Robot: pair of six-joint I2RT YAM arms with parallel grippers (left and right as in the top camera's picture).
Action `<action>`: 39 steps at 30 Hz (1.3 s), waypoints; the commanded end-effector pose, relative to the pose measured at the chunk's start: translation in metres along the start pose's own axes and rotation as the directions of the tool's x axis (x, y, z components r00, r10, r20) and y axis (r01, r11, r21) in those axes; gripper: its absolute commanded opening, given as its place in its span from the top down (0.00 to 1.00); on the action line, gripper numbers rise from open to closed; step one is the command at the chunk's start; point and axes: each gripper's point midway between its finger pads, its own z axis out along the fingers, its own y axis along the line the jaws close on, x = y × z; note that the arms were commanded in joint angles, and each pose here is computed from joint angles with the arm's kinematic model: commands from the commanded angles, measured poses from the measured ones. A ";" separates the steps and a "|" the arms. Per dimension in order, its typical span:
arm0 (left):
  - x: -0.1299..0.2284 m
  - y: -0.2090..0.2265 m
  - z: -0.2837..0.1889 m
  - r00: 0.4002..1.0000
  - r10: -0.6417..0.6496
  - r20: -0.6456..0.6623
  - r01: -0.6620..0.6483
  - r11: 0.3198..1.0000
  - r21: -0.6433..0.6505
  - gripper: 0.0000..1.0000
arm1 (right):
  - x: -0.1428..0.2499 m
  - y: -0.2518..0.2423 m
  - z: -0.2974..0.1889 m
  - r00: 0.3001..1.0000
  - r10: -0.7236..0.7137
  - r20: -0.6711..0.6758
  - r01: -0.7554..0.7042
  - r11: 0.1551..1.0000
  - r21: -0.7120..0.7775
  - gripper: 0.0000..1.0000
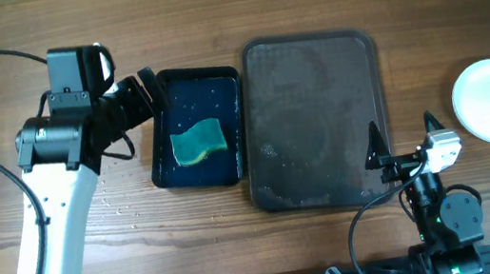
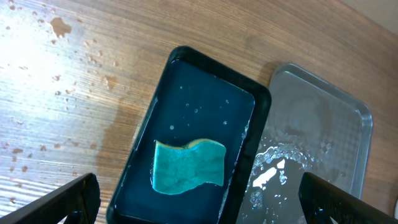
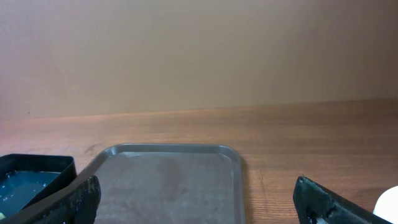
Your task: Clean dirty plates on tray and stack at the side
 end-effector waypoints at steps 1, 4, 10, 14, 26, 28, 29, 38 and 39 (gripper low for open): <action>0.024 0.008 -0.017 0.998 0.052 0.039 -0.051 0.998 -0.024 0.00 | -0.001 -0.001 0.000 1.000 -0.003 0.004 0.003 1.000 0.009 0.00; 0.021 0.015 -0.037 0.979 0.082 0.186 -0.081 0.997 -0.014 0.00 | -0.001 -0.001 0.000 1.000 -0.003 0.004 0.003 1.000 0.009 0.01; 0.018 -0.017 -0.077 0.763 0.244 0.598 -0.402 0.905 0.143 0.00 | -0.001 -0.001 0.000 1.000 -0.003 0.004 0.003 1.000 0.009 0.00; 0.030 -0.007 -0.100 0.617 0.175 0.768 -0.441 0.884 0.153 0.00 | -0.001 -0.001 0.000 1.000 -0.003 0.004 0.003 1.000 0.009 0.00; 0.081 0.031 -0.067 0.492 0.125 0.862 -0.475 0.868 0.146 0.00 | -0.001 -0.001 0.000 1.000 -0.003 0.004 0.003 1.000 0.009 0.00; 0.087 0.038 -0.045 0.517 0.132 0.846 -0.467 0.872 0.149 0.00 | -0.001 -0.001 0.000 1.000 -0.003 0.004 0.003 1.000 0.009 0.00; 0.091 0.041 -0.034 0.528 0.133 0.838 -0.462 0.874 0.152 0.00 | -0.001 -0.002 0.000 1.000 -0.003 0.004 0.003 1.000 0.009 0.00; 0.105 0.050 -0.009 0.619 0.161 0.769 -0.432 0.887 0.161 0.00 | -0.001 -0.001 0.000 1.000 -0.003 0.004 0.003 1.000 0.009 0.00; 0.105 0.050 -0.009 0.619 0.161 0.769 -0.432 0.887 0.161 0.00 | -0.001 -0.002 0.000 1.000 -0.003 0.004 0.003 1.000 0.009 0.00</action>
